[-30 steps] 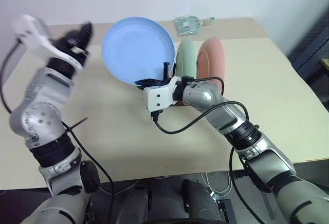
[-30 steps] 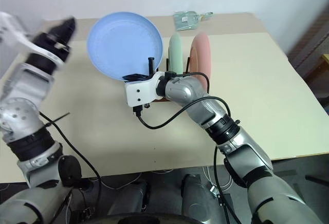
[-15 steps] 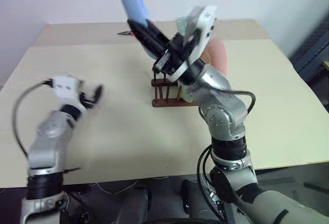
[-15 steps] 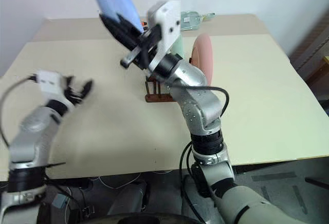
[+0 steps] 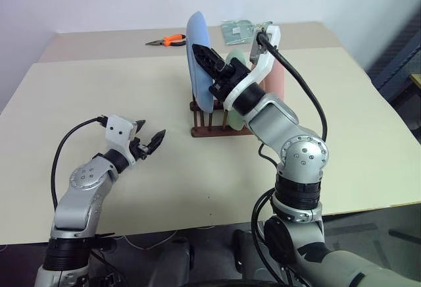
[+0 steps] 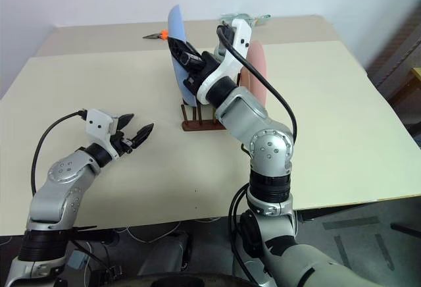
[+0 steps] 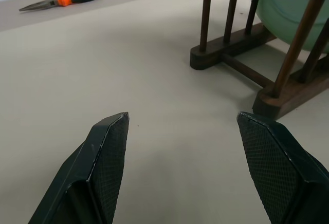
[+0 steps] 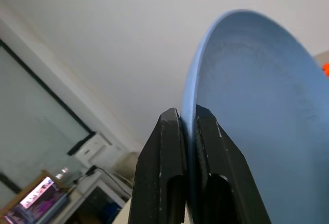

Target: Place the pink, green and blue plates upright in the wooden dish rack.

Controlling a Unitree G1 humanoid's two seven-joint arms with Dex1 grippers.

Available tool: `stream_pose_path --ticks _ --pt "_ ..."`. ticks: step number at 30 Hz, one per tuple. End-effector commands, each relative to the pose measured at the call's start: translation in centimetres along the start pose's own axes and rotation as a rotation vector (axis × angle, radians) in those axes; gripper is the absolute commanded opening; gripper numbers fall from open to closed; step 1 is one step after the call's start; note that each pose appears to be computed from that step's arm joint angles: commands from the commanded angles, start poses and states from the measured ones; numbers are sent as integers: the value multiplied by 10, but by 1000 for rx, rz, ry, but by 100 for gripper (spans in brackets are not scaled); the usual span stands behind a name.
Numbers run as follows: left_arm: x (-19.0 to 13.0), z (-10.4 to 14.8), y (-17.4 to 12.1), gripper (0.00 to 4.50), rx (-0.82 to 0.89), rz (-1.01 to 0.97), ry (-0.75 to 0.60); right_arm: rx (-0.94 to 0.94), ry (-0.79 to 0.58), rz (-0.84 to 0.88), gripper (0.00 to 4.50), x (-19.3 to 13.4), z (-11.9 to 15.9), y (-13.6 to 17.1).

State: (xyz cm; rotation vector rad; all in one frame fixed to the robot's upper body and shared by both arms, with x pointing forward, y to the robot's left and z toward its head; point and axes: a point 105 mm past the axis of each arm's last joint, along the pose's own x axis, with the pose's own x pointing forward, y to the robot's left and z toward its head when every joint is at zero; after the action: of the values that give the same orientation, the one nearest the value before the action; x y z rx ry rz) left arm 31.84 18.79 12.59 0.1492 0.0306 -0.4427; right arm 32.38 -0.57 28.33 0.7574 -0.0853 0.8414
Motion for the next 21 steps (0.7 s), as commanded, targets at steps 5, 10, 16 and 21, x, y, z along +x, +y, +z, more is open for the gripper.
stream_pose_path --ticks 5,10,16,21 --pt "0 9 -6 342 35 -23 -33 84 -21 24 0 6 3 15" --pt "0 8 -8 342 38 -29 -30 106 -1 -55 0 9 -1 1" --pt "-1 3 -15 345 41 -66 -8 96 0 -82 105 20 2 -7" --pt "-2 1 -17 345 41 -71 -3 -311 -30 14 300 24 28 11"
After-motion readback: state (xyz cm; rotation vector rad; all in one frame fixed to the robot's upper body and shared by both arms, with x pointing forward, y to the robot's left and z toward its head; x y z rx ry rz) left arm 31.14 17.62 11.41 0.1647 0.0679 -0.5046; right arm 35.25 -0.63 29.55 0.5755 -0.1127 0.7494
